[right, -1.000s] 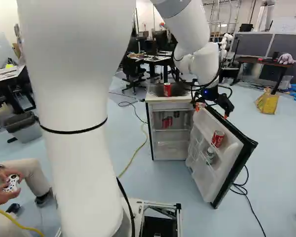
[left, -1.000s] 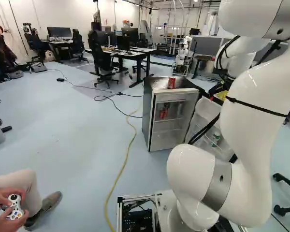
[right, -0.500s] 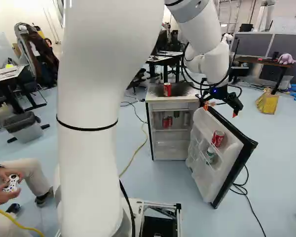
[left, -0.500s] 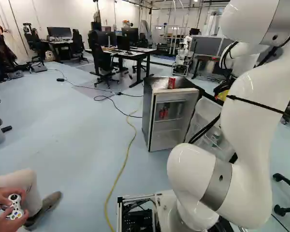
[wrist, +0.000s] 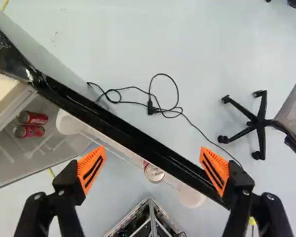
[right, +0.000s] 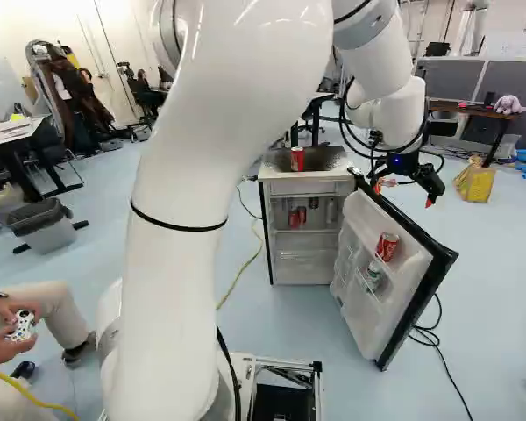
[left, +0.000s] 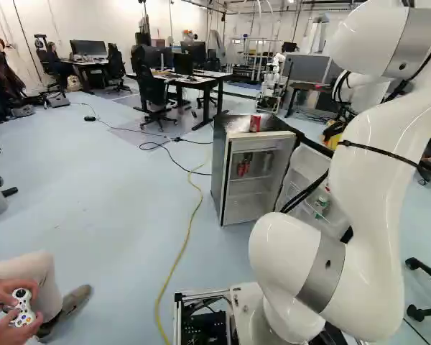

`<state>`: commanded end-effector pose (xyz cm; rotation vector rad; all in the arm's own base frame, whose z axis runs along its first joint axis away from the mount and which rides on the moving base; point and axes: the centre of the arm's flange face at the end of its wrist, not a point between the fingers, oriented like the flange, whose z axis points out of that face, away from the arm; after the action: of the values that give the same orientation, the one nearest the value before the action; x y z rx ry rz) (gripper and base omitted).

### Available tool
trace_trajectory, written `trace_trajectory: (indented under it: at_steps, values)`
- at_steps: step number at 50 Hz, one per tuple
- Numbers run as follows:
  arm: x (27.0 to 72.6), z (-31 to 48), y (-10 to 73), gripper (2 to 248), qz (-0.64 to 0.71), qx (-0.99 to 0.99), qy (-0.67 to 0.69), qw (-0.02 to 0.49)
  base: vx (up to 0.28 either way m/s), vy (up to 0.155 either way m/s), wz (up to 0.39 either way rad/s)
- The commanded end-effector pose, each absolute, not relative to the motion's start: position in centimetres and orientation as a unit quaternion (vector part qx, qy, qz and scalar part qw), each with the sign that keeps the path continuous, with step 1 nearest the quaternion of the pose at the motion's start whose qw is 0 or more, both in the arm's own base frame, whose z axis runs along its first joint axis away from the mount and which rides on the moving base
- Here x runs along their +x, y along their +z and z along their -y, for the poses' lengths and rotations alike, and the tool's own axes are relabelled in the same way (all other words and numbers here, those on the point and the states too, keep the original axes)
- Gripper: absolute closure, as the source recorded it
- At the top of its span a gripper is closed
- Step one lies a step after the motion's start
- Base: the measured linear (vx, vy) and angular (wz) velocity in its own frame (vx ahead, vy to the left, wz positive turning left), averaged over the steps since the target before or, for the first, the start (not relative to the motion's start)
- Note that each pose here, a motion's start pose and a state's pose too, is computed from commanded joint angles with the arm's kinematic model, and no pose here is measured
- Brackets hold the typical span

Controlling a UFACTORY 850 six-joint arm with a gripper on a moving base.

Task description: Grab a drink from the fridge

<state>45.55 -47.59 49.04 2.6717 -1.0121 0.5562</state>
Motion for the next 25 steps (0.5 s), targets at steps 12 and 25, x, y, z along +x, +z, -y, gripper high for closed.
trace_trajectory:
  at_steps: [12, 25]
  values:
    - [46.3, 49.5, 48.8, 3, 0.365, 0.906, 0.188, 0.105, 0.000, 0.000, 0.000]
    - [46.9, 51.4, 48.5, 3, 0.387, 0.898, 0.186, 0.090, 0.000, 0.000, 0.000]
